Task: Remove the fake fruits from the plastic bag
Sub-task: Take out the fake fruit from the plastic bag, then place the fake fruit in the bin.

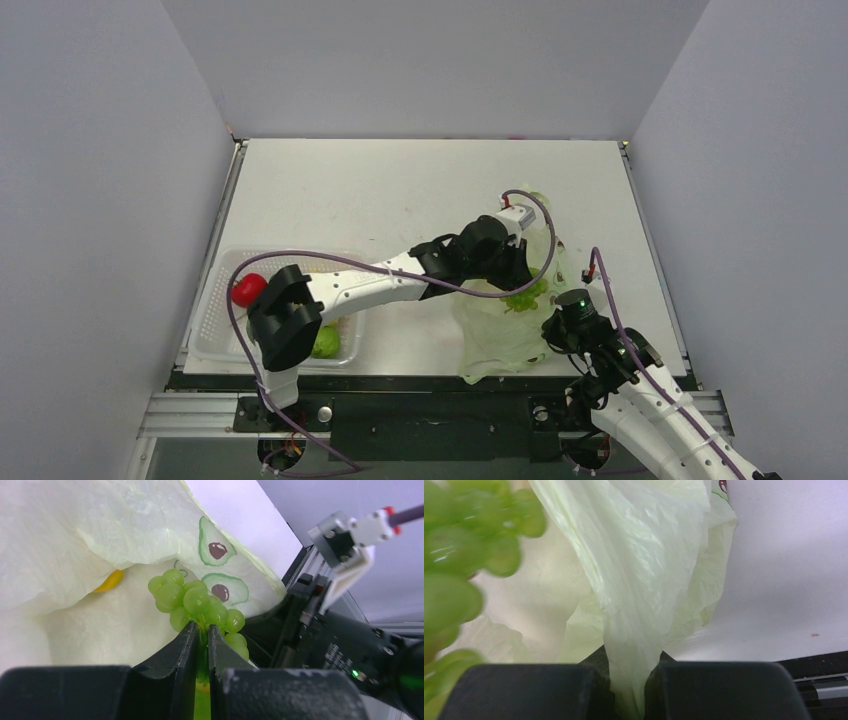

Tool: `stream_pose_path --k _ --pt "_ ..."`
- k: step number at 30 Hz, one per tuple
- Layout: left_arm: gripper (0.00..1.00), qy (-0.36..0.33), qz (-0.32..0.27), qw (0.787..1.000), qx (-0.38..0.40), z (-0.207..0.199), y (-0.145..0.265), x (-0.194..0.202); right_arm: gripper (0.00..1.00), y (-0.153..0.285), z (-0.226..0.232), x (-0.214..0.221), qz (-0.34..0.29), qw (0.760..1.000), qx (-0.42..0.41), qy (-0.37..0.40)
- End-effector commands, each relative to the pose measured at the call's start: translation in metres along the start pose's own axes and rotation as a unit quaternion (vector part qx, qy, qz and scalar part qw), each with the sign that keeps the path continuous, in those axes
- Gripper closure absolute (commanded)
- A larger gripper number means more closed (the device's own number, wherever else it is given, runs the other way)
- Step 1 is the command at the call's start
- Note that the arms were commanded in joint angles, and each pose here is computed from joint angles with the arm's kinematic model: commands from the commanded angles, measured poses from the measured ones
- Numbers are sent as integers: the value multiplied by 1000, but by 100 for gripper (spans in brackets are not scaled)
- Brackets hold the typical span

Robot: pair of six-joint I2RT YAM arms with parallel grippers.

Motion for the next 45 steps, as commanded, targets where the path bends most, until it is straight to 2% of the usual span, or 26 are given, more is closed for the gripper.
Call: stream_pose_path --k 1,6,10,12,13,14,15,16,17,18,19,20,24,26,33,36,39,40,42,43,44,45 --pt "100 -35 -62 997 21 -26 60 -37 100 4 4 -13 -33 999 -4 -14" --pt "100 -50 -107 993 -6 -24 113 -52 100 3 5 -14 -34 999 -3 -16" --pt "100 -49 -149 982 -103 8 161 -55 100 3 5 -14 -32 999 -3 -15" --pt "100 -24 -153 971 -184 42 184 -46 100 3 5 -15 -33 999 -4 -15" --pt "100 -1 -185 958 -221 57 203 -52 100 4 6 -15 -33 999 -5 -15" --pt "100 7 -176 950 -259 74 210 -41 100 4 6 -15 -34 999 -6 -15" --pt "100 35 -212 929 -300 88 230 -46 100 4 6 -16 -35 999 -7 -16" --pt "100 45 -201 917 -343 106 240 -34 100 4 6 -16 -36 999 -7 -17" --pt "100 70 -237 892 -378 117 259 -36 100 3 6 -16 -35 999 -7 -17" --pt "100 72 -237 868 -431 135 271 -24 100 3 6 -16 -34 999 -8 -16" --pt "100 97 -264 851 -445 141 287 -23 100 3 6 -16 -34 999 -7 -16" --pt "100 96 -266 830 -481 156 297 -12 100 3 6 -15 -32 999 -8 -15" --pt "100 143 -318 764 -543 192 341 0 100 3 7 -15 -30 999 -11 -14" --pt "100 164 -327 746 -557 206 346 2 100 4 7 -15 -30 999 -13 -13" --pt "100 206 -322 713 -587 244 327 11 100 8 7 -18 -42 999 -18 -21" --pt "100 225 -325 689 -607 255 322 17 100 9 8 -19 -40 999 -19 -19" --pt "99 231 -329 683 -610 263 316 26 100 10 10 -20 -37 999 -19 -15" --pt "96 232 -332 683 -608 264 316 26 100 10 10 -21 -36 999 -20 -14" --pt "78 233 -339 682 -604 267 315 29 100 13 12 -24 -38 999 -23 -9" --pt "60 234 -344 684 -600 269 313 30 100 15 12 -25 -39 999 -25 -6" --pt "50 232 -349 685 -595 268 315 30 100 16 12 -26 -39 999 -23 -3" --pt "32 232 -355 688 -590 268 315 30 100 18 12 -28 -44 999 -22 0"
Point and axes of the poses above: each gripper's point midway between its finger pads, its own y axis back along the fingers, its own z axis along the line the jaws close on, x = y × z, the point moved 6 cm from there along y, back along the fingers, and after that the axes turned 4 degrees about y, right-handed, at the moved point
